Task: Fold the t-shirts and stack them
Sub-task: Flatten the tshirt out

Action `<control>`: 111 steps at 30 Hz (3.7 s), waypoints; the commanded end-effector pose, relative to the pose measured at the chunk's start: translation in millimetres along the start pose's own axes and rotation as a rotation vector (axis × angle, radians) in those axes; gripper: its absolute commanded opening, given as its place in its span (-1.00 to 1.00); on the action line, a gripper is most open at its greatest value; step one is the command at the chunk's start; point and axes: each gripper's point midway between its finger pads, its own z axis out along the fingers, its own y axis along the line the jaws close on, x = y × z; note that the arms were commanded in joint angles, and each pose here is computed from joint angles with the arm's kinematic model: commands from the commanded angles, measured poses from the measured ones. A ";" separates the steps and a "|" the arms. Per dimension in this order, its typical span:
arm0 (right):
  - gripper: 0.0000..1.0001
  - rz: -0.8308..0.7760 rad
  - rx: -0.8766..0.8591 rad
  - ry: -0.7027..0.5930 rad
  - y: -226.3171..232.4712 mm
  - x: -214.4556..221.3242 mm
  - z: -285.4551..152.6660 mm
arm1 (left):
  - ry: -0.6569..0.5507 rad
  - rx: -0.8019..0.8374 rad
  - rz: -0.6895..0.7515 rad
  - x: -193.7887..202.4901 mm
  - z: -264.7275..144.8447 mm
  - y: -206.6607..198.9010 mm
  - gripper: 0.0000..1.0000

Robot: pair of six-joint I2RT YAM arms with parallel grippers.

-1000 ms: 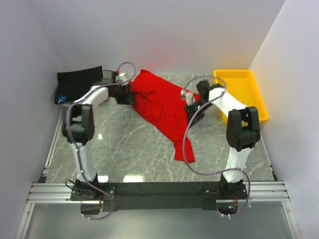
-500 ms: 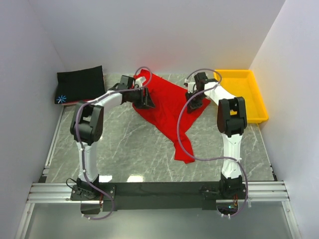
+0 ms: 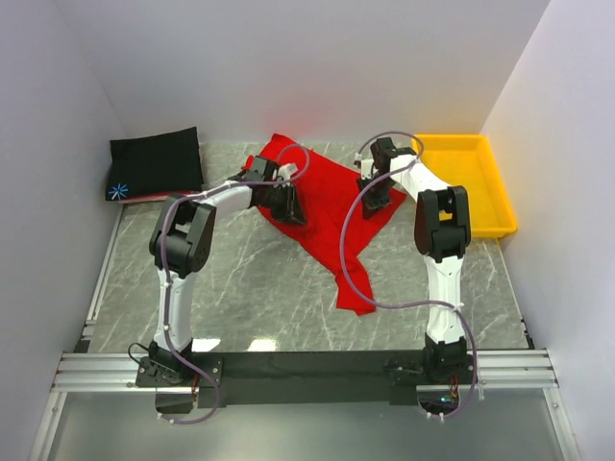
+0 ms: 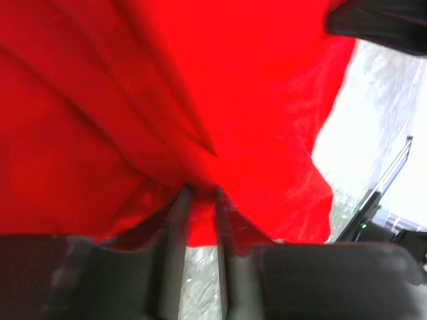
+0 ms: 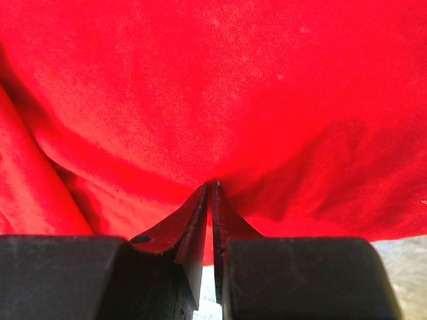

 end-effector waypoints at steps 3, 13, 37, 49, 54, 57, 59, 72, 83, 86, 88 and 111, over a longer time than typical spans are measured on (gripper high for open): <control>-0.73 -0.006 0.063 0.134 -7.0 32.9 -6.7 | 0.010 -0.056 0.035 -5.7 -20.0 11.0 -0.97; -0.80 0.012 0.005 0.346 23.5 144.3 -26.7 | 0.004 -0.274 -0.046 67.5 -170.3 105.1 -0.99; -0.40 -0.324 -0.072 -0.008 92.4 36.3 -111.5 | -0.095 -0.447 0.200 33.6 -278.3 153.8 0.22; -0.35 -0.119 0.044 -0.289 83.1 -105.7 -28.3 | -0.168 -0.431 0.133 -33.0 -199.8 136.8 0.24; -0.46 -0.092 0.037 -0.316 80.7 -109.9 -2.2 | -0.138 -0.436 0.105 -19.0 -192.0 144.5 0.22; -0.62 -0.067 0.090 -0.193 68.6 -89.2 26.2 | -0.123 -0.457 0.093 -15.3 -192.7 148.8 0.22; -0.66 -0.052 0.109 -0.107 62.1 -63.5 36.3 | -0.107 -0.464 0.084 -13.3 -192.7 149.7 0.22; -0.85 0.042 0.150 0.297 34.4 72.0 7.3 | -0.018 -0.498 0.045 15.4 -176.8 171.9 0.25; -0.95 0.152 0.354 0.480 -64.3 151.3 -30.6 | 0.160 -0.731 0.011 82.5 -184.9 226.1 -0.84; -0.95 0.157 0.349 0.457 -71.7 145.8 -34.0 | 0.109 -0.768 -0.039 75.1 -214.5 245.2 -0.99; -0.95 0.132 0.295 0.421 -64.9 134.4 -34.4 | 0.079 -0.725 -0.030 61.5 -221.6 241.0 -0.92; -0.50 -0.011 0.029 0.200 -8.8 77.3 -65.3 | -0.241 -0.189 0.198 -134.3 -111.2 132.8 0.30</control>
